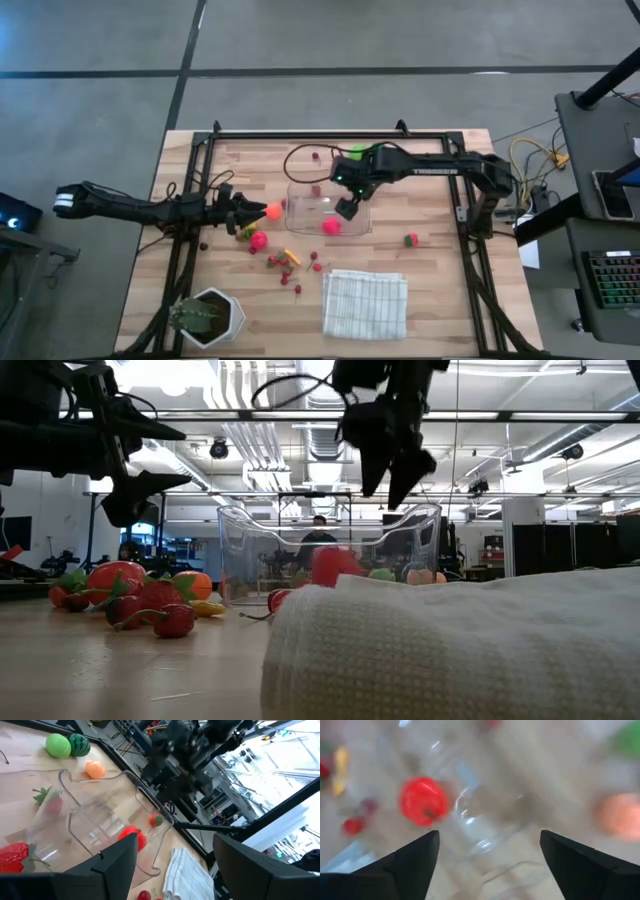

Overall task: Pick and placing Produce into tupperware
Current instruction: Put the yellow pineapple into the transparent bin, then put the green watermelon into the transparent bin

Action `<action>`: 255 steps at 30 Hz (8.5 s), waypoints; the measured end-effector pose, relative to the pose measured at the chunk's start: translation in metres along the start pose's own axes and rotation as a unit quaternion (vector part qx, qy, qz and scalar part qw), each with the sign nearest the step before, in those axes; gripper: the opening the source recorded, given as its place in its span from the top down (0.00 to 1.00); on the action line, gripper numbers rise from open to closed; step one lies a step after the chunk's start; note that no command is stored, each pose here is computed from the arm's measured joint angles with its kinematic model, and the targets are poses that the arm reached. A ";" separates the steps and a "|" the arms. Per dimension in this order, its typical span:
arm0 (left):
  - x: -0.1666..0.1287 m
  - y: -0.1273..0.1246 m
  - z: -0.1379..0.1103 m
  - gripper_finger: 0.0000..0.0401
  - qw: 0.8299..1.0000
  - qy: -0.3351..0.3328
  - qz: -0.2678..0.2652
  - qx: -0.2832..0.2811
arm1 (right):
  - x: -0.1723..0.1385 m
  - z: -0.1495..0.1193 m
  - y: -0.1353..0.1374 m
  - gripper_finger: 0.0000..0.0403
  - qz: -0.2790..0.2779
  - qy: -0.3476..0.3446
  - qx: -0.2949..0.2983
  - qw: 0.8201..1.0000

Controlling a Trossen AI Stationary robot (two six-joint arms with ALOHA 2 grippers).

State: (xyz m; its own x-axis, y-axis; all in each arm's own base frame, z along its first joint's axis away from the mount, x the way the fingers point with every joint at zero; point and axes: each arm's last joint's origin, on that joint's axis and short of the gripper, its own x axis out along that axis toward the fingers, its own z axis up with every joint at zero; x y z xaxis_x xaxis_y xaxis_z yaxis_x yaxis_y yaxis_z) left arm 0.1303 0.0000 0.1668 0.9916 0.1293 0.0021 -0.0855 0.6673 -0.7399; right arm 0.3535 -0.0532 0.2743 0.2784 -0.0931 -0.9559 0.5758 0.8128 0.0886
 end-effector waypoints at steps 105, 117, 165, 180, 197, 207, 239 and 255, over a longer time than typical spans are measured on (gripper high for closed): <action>0.073 0.008 -0.008 0.22 0.732 0.272 0.604 -0.161 | -0.040 -0.044 -0.126 0.12 -0.243 -0.186 0.202 0.931; 0.073 0.008 -0.009 0.48 0.729 0.276 0.605 -0.162 | -0.039 -0.044 -0.126 0.12 -0.243 -0.184 0.200 0.931; 0.162 -0.007 0.056 0.50 0.918 0.339 0.034 0.203 | -0.036 -0.051 -0.123 0.12 -0.185 -0.126 0.193 0.955; 0.160 -0.004 0.059 0.41 0.926 0.334 0.065 0.164 | -0.036 -0.053 -0.123 0.12 -0.187 -0.119 0.201 0.954; 0.145 -0.016 0.090 0.18 0.927 0.290 0.148 0.184 | -0.036 -0.042 -0.120 0.12 -0.097 -0.136 0.157 0.973; 0.083 -0.038 0.105 0.18 0.855 0.274 0.435 -0.063 | -0.044 -0.015 -0.122 0.12 0.024 -0.237 0.086 0.967; 0.066 -0.007 0.031 0.18 0.475 0.758 0.445 0.032 | -0.005 0.007 -0.171 0.13 0.004 -0.190 0.107 0.976; 0.063 -0.017 0.038 0.18 0.543 0.694 0.473 0.019 | 0.009 0.002 -0.197 0.13 -0.055 -0.143 0.171 0.973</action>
State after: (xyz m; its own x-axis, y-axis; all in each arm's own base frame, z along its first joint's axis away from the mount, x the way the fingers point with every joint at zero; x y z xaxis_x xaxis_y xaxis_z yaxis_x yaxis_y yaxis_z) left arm 0.1903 0.0249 0.2052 -0.3816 -0.2321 -0.8947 -0.5962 0.8015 0.0464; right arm 0.2442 -0.2157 0.2486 0.3758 -0.3644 -0.8521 0.8228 0.5542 0.1260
